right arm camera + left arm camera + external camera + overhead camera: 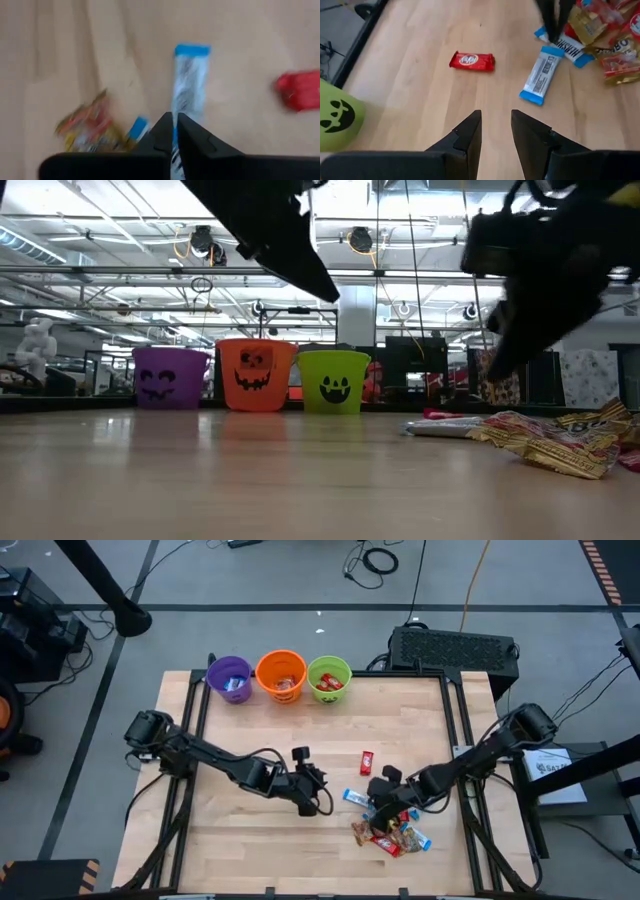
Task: Sort candy by brand, put in halloween buckets
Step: Put the white chocolate bar into the violet bucket
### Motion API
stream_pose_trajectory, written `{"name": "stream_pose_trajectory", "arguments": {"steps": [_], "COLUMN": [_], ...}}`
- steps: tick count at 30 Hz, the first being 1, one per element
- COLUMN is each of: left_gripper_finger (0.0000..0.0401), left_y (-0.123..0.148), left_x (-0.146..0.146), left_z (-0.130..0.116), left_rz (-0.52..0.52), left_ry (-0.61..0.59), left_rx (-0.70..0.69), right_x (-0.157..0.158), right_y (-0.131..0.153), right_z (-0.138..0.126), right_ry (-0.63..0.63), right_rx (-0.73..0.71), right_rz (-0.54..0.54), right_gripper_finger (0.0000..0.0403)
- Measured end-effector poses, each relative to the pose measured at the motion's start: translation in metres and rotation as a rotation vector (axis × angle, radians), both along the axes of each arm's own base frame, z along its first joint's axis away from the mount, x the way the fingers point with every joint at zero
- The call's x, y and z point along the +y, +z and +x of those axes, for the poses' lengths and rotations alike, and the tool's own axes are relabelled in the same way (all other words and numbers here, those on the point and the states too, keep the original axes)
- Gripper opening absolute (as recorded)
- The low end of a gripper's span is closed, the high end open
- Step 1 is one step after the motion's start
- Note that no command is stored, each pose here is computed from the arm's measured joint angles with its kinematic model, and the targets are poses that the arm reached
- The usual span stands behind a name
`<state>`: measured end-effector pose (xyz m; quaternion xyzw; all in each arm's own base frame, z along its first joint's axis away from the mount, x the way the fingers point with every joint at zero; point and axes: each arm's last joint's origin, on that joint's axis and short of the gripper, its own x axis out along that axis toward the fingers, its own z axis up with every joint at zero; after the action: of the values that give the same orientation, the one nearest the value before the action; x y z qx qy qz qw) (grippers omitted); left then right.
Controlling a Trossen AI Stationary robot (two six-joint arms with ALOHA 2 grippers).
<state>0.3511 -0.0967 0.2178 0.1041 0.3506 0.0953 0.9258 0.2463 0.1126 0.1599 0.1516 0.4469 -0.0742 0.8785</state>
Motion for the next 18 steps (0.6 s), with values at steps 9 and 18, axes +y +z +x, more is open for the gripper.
{"name": "stream_pose_trajectory", "arguments": {"steps": [9, 18], "left_gripper_finger": [0.0114, 0.0114], "left_y": [0.001, 0.001], "left_x": [0.001, 0.004], "left_z": [0.001, 0.002], "left_rz": [-0.014, -0.012], "left_ry": [-0.008, 0.001], "left_rx": [-0.005, -0.002], "right_x": [0.011, 0.009], "right_y": [-0.019, -0.039], "right_z": [-0.001, 0.006], "right_ry": [0.036, 0.006], "right_rx": [0.03, 0.098], "right_rz": [-0.121, -0.086], "right_gripper_finger": [0.0165, 0.0187]}}
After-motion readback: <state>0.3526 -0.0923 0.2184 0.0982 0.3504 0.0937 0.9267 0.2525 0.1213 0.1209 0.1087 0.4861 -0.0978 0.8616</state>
